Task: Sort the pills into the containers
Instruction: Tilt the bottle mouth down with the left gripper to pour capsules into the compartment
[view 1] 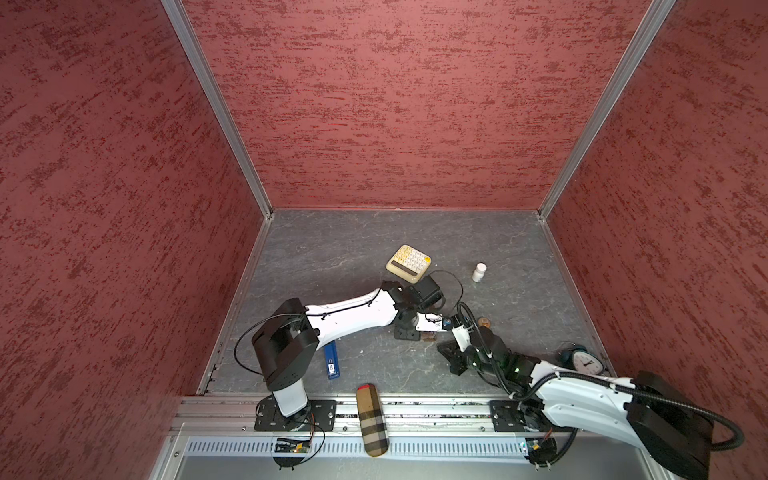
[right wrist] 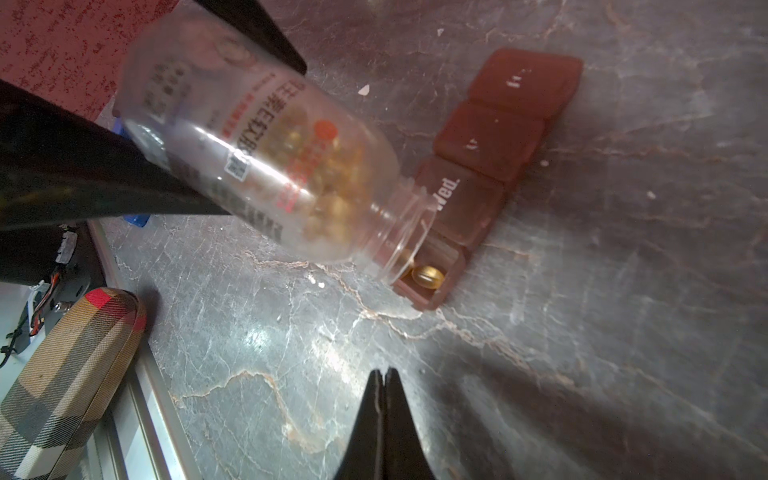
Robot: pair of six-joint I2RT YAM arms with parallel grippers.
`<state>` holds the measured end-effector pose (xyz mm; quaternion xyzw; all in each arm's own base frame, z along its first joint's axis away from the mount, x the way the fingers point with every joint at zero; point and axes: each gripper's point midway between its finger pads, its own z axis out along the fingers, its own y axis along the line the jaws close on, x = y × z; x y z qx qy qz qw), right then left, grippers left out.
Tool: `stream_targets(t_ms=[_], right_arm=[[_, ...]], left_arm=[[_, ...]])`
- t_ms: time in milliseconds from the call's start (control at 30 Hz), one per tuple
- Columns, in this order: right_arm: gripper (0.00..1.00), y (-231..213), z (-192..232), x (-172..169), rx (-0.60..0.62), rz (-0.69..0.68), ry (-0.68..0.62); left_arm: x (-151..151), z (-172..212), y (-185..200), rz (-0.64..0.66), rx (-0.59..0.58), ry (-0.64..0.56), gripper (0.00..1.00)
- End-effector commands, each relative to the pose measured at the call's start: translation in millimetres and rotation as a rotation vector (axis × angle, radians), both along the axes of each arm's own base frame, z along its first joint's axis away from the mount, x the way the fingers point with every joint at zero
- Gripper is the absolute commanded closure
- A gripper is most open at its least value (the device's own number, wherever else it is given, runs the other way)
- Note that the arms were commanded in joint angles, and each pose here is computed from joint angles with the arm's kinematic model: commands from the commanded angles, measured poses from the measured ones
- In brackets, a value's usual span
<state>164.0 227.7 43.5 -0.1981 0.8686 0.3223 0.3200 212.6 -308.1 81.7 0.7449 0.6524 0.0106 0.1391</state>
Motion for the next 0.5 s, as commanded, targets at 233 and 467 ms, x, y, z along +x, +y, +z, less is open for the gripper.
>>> stream_targets(t_ms=[233, 467], right_arm=[[1.0, 1.5, 2.8, 1.8, 0.009, -0.003, -0.025], [1.0, 1.3, 1.6, 1.6, 0.006, -0.002, -0.022]], left_arm=[[-1.4, 0.3, -1.8, -0.021, 0.019, -0.005, 1.0], [-2.7, -4.2, -1.2, -0.03, 0.039, -0.002, 1.0]])
